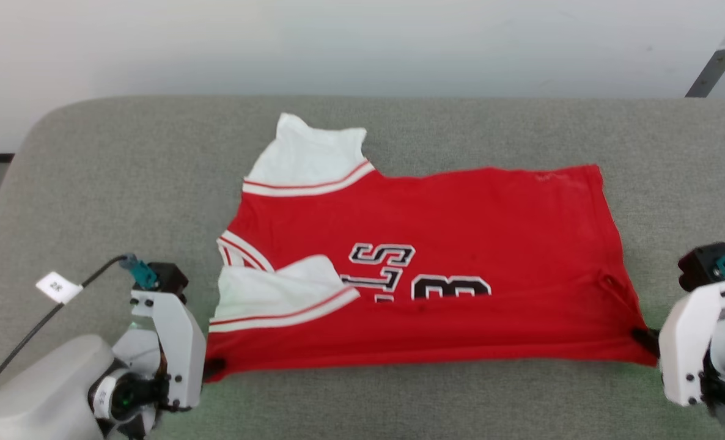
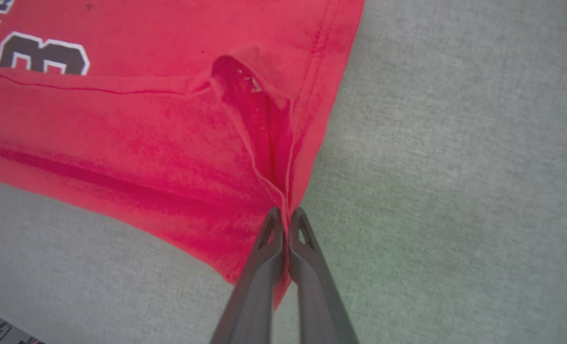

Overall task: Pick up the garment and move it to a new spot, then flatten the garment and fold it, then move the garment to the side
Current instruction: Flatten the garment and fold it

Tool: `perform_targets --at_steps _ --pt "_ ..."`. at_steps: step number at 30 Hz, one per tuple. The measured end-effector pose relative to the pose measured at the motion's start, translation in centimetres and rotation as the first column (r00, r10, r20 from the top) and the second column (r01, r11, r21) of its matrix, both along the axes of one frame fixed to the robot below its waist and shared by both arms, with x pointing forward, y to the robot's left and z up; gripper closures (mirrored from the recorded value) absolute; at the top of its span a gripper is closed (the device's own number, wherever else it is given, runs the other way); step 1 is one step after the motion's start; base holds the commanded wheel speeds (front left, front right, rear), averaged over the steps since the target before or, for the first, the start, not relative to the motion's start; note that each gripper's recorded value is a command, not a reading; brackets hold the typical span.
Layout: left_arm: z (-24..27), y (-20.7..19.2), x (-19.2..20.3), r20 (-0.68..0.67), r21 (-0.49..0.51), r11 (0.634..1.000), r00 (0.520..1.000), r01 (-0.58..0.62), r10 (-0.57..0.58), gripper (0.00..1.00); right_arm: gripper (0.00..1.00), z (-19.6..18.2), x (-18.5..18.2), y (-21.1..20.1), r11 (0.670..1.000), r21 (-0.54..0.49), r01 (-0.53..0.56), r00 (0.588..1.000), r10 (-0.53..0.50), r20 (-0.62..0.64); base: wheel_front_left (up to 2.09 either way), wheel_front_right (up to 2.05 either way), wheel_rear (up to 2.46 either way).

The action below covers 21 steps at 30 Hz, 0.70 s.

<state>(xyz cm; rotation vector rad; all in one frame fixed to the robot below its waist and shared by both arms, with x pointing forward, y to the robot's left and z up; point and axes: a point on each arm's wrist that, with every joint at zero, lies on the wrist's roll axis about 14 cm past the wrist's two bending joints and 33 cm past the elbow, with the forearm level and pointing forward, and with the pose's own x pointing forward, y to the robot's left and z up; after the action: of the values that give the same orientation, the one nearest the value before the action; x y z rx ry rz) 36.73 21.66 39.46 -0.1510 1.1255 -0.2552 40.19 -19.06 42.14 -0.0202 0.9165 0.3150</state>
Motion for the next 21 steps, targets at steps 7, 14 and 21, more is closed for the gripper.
perform_targets --at_steps 7,14,21 --pt "1.3 -0.8 -2.2 0.006 0.006 1.000 1.000 0.014 -0.014 1.00 1.00 0.3 -2.7 -1.0 1.000 -0.016 0.000 1.000 0.000 -0.028 0.00 0.00 0.00" --pt "0.0 -1.8 -4.6 -0.051 -0.015 1.000 0.999 0.005 -0.005 1.00 1.00 -0.9 -4.7 -0.3 1.000 0.013 0.024 0.998 -0.023 -0.062 0.00 0.00 0.00" --pt "-1.0 -2.1 -5.0 -0.071 -0.024 0.999 0.997 -0.022 0.020 0.00 0.30 -1.5 -5.3 1.0 0.999 0.032 0.010 0.998 -0.008 -0.057 0.00 0.00 0.00"
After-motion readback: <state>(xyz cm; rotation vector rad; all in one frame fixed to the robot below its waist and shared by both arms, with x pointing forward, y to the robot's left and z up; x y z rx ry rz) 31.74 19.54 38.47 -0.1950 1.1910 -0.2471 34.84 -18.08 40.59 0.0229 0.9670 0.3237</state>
